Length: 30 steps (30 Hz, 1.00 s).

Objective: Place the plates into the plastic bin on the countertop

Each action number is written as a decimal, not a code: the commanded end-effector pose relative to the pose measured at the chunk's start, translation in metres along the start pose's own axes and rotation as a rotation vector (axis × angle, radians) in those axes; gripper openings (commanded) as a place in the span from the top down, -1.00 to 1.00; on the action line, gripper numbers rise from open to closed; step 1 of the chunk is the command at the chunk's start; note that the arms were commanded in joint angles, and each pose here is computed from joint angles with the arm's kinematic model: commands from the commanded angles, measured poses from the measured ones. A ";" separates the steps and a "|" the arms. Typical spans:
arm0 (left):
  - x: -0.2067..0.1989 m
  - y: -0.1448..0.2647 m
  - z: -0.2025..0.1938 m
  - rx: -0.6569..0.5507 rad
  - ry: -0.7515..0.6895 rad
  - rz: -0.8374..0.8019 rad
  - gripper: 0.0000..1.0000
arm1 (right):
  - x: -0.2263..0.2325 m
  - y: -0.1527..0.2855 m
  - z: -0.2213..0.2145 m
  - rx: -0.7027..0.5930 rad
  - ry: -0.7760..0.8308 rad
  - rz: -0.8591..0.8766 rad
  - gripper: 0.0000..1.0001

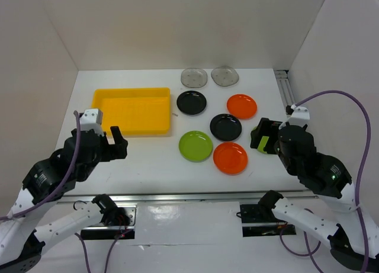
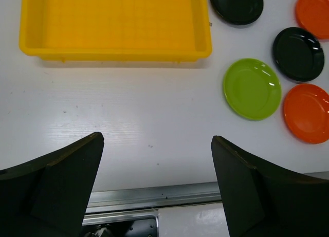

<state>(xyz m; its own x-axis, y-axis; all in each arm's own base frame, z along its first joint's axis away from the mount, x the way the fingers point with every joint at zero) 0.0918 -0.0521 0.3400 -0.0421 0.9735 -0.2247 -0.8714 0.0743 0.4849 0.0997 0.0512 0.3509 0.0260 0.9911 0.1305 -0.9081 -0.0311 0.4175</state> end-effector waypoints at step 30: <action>-0.117 -0.202 -0.134 0.334 0.184 -0.363 -0.96 | 0.009 0.015 0.010 -0.101 -0.105 0.227 -1.00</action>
<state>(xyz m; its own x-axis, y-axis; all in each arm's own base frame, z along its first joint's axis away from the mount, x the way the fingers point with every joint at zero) 0.1919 -0.1973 0.1541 0.1058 0.8644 -0.4915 -0.5910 0.4522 0.6680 0.0837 0.0505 0.3579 -0.1050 0.9598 0.2603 -0.9217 -0.1922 0.3369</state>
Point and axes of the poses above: each gripper's point midway between its finger pads, its own y axis back along the fingers, its own x axis along the line the jaws close on, z = x × y, the point moved 10 cm from there along y, back along the fingers, and after that the axes turned 4 degrees about y, right-handed, at the moved point
